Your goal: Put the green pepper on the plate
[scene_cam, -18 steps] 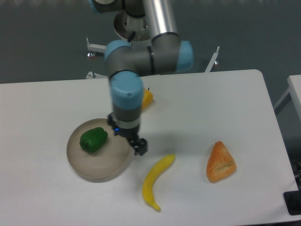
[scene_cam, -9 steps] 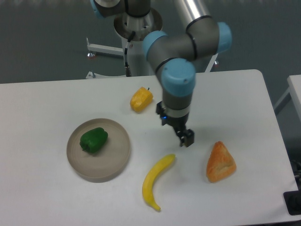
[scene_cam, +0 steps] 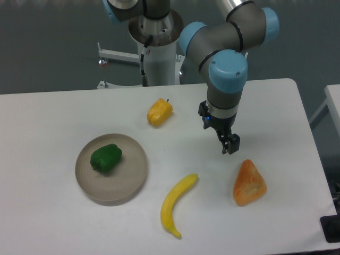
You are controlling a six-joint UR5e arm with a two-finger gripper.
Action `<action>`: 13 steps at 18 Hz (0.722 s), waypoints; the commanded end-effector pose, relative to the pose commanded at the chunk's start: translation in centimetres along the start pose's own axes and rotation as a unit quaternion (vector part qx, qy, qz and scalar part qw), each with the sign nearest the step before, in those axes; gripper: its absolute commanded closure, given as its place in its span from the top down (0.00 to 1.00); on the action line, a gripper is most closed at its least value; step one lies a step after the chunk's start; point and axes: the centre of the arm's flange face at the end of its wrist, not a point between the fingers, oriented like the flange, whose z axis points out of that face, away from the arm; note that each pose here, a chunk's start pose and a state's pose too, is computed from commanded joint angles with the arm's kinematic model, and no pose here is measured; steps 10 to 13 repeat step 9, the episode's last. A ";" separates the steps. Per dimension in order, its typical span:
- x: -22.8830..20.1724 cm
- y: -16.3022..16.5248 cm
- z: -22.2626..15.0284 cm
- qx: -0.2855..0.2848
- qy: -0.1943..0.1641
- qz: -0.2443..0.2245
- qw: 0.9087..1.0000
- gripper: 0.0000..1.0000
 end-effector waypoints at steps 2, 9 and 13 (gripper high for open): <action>0.1 0.0 0.3 -0.001 0.002 0.000 1.000 1.00; 0.1 0.2 0.2 0.000 0.002 -0.001 1.000 1.00; 0.1 0.2 0.2 0.000 0.002 -0.001 1.000 1.00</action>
